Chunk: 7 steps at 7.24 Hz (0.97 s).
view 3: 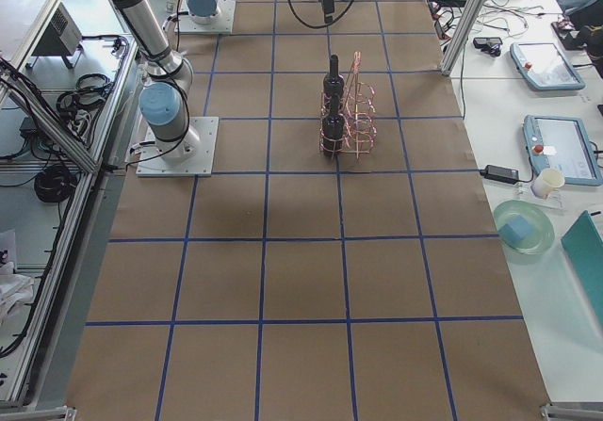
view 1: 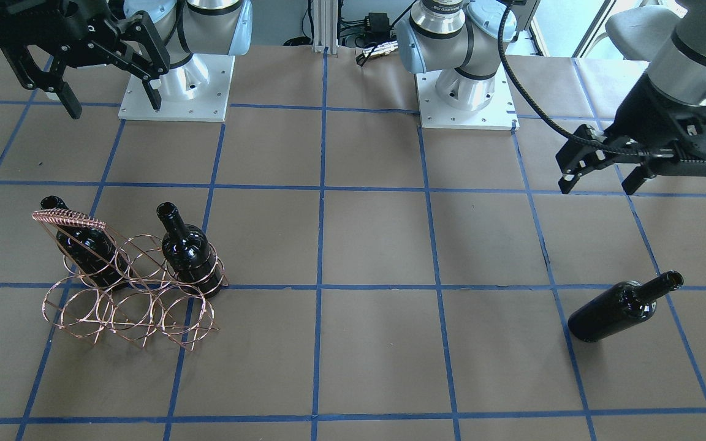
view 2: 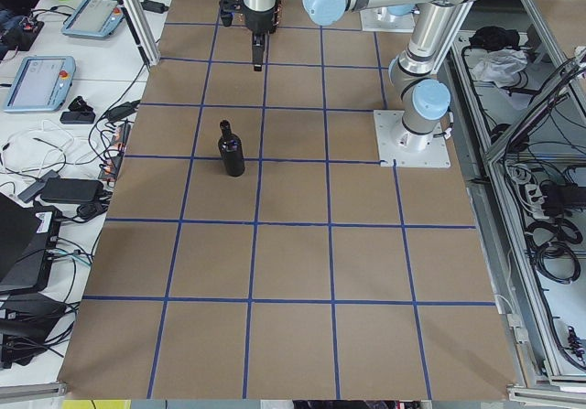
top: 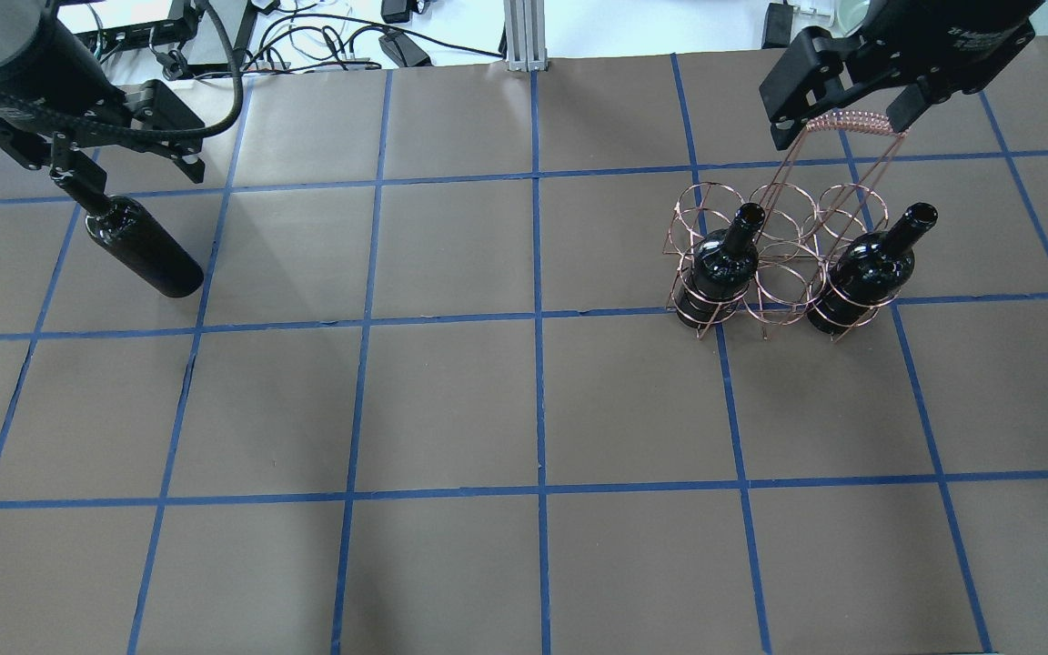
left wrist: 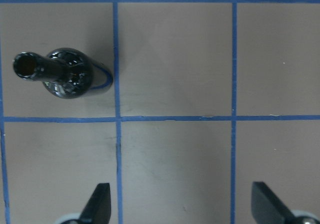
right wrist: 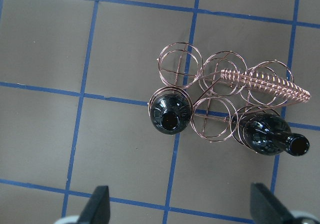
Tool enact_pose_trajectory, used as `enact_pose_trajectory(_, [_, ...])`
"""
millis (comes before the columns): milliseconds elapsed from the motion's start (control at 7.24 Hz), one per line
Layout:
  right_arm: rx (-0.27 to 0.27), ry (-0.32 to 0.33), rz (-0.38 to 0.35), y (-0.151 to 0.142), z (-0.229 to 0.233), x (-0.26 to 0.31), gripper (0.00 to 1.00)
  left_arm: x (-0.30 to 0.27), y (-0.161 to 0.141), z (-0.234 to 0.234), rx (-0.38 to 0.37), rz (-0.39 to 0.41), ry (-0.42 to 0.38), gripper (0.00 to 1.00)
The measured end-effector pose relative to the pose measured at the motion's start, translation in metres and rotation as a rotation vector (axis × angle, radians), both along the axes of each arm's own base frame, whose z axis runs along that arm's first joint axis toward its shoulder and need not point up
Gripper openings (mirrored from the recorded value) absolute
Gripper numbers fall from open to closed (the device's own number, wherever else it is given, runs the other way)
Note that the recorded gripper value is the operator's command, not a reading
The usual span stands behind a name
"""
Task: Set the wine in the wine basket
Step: 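Lower the left gripper over the neck of the lying dark bottle, then close the left gripper on the bottle neck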
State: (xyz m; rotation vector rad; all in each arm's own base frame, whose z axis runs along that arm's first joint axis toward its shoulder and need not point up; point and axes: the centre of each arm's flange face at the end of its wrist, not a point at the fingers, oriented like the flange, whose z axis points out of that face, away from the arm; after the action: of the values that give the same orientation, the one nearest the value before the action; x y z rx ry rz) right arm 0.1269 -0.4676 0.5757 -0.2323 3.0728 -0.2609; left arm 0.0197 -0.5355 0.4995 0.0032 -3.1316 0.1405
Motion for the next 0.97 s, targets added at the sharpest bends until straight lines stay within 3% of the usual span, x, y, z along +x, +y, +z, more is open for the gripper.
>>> enact_pose_trajectory(414, [0.0,0.0,0.001,0.0,0.0,0.0,1.0,0.07,-0.035,-0.028,-0.032,-0.07,-0.034,1.0])
enact_pose_trajectory(967, [0.003,0.0,0.001,0.0,-0.001,0.0,1.0,0.11,-0.09,-0.069,-0.046,-0.099,-0.042,1.0])
